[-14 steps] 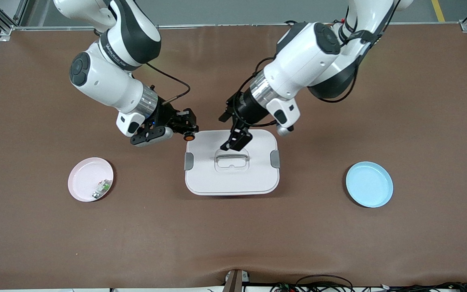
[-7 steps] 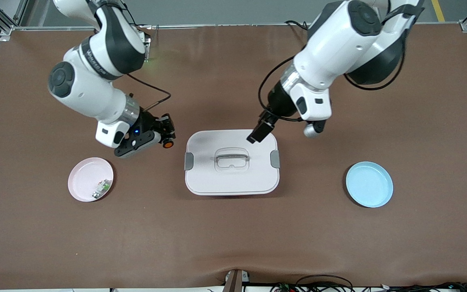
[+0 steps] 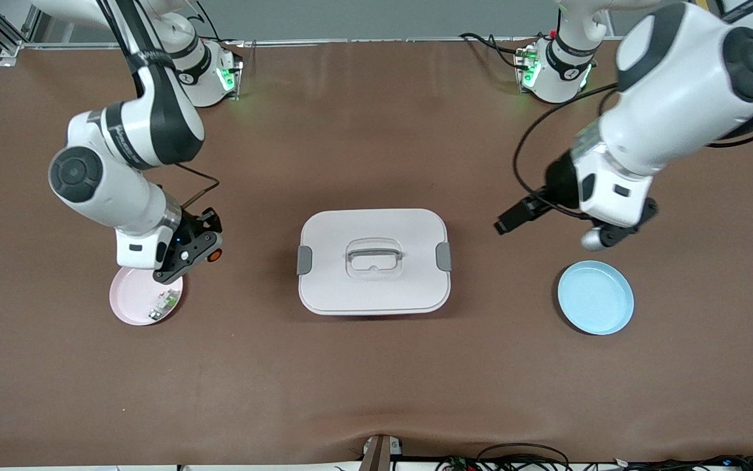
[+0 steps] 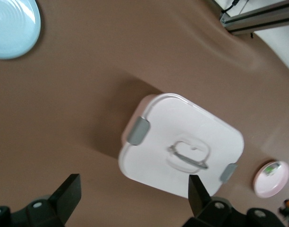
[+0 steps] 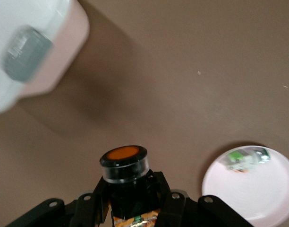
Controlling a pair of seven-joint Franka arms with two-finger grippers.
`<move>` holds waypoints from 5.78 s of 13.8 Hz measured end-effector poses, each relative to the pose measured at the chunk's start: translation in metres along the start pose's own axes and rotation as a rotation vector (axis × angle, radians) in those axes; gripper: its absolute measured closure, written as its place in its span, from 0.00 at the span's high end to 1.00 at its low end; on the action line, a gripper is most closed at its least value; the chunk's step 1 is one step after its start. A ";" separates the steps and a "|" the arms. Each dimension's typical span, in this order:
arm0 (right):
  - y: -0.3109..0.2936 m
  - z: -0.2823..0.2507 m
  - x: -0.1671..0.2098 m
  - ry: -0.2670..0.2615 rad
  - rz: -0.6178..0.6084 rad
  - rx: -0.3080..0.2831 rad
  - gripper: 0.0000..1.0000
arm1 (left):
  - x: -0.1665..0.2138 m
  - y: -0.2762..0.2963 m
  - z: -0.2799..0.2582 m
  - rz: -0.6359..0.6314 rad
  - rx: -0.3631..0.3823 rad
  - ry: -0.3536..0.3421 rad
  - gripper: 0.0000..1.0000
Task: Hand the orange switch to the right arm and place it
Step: 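Carry the switch with the right gripper over the white plate, then lower the orange switch onto the white plate and open the right gripper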
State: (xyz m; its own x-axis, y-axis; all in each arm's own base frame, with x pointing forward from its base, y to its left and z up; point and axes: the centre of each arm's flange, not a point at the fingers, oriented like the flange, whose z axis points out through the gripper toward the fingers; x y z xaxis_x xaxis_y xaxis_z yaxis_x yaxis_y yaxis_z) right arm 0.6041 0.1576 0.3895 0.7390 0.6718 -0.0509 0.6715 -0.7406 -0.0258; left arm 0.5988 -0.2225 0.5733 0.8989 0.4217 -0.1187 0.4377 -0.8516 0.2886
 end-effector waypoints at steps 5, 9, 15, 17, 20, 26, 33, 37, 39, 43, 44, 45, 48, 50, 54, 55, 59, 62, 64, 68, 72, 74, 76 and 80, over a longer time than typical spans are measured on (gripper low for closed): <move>0.038 0.026 -0.017 -0.064 -0.163 -0.030 0.41 | 0.044 -0.067 -0.021 0.193 0.190 0.062 1.00; 0.095 0.037 -0.054 -0.049 -0.267 -0.048 0.41 | 0.062 -0.107 -0.020 0.271 0.283 0.067 1.00; 0.151 0.091 -0.117 0.012 -0.408 -0.125 0.41 | 0.076 -0.166 -0.042 0.386 0.312 0.053 1.00; 0.151 0.109 -0.124 0.034 -0.462 -0.165 0.41 | 0.074 -0.175 -0.043 0.408 0.311 0.062 1.00; 0.146 0.137 -0.133 0.054 -0.525 -0.208 0.41 | 0.067 -0.195 -0.043 0.450 0.296 0.068 1.00; 0.162 0.177 -0.153 0.039 -0.590 -0.219 0.41 | 0.051 -0.208 -0.046 0.465 0.268 0.101 1.00; 0.161 0.205 -0.151 0.039 -0.599 -0.227 0.41 | 0.046 -0.193 -0.057 0.496 0.250 0.142 1.00; 0.161 0.209 -0.151 0.040 -0.600 -0.231 0.41 | 0.055 -0.190 -0.068 0.492 0.242 0.167 1.00; 0.161 0.210 -0.151 0.040 -0.600 -0.230 0.41 | 0.062 -0.185 -0.070 0.495 0.239 0.179 1.00; 0.160 0.214 -0.152 0.036 -0.600 -0.224 0.41 | 0.076 -0.174 -0.074 0.503 0.232 0.197 1.00; 0.160 0.215 -0.152 0.036 -0.600 -0.224 0.41 | 0.078 -0.172 -0.072 0.505 0.233 0.196 1.00; 0.160 0.215 -0.152 0.036 -0.600 -0.224 0.41 | 0.080 -0.171 -0.071 0.506 0.233 0.195 1.00; 0.160 0.215 -0.152 0.036 -0.599 -0.224 0.41 | 0.081 -0.169 -0.068 0.508 0.233 0.191 1.00; 0.161 0.215 -0.153 0.039 -0.587 -0.223 0.41 | 0.080 -0.167 -0.067 0.512 0.235 0.190 1.00; 0.171 0.218 -0.162 0.038 -0.561 -0.221 0.77 | 0.080 -0.165 -0.065 0.514 0.240 0.189 1.00; 0.171 0.220 -0.163 0.036 -0.559 -0.218 0.88 | 0.080 -0.166 -0.066 0.512 0.240 0.189 1.00; 0.170 0.223 -0.160 0.038 -0.564 -0.216 1.00 | 0.081 -0.166 -0.067 0.510 0.240 0.192 1.00; 0.165 0.221 -0.152 0.042 -0.544 -0.183 1.00 | 0.081 -0.166 -0.068 0.505 0.239 0.194 1.00; 0.164 0.217 -0.144 0.038 -0.527 -0.145 1.00 | 0.080 -0.166 -0.068 0.505 0.239 0.195 1.00; 0.170 0.194 -0.132 0.014 -0.474 -0.077 1.00 | 0.080 -0.166 -0.069 0.504 0.239 0.192 1.00; 0.156 0.146 -0.095 -0.030 -0.355 0.009 1.00 | 0.079 -0.167 -0.070 0.502 0.242 0.182 1.00; 0.131 0.117 -0.066 -0.057 -0.258 0.034 1.00 | 0.078 -0.167 -0.071 0.501 0.243 0.178 1.00; 0.105 0.091 -0.043 -0.083 -0.161 0.046 1.00 | 0.077 -0.168 -0.071 0.499 0.247 0.163 1.00; 0.093 0.044 -0.031 -0.107 -0.025 0.053 1.00 | 0.074 -0.168 -0.074 0.499 0.249 0.153 1.00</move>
State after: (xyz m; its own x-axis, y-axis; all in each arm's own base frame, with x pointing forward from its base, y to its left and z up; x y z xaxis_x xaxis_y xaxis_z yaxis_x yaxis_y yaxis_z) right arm 0.6410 0.0670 0.3452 0.7099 0.6869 -0.1557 0.6838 -0.7251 -0.0810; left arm 0.5906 -0.0248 0.5861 0.9926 -0.0253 0.1189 -0.0303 -0.9987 0.0401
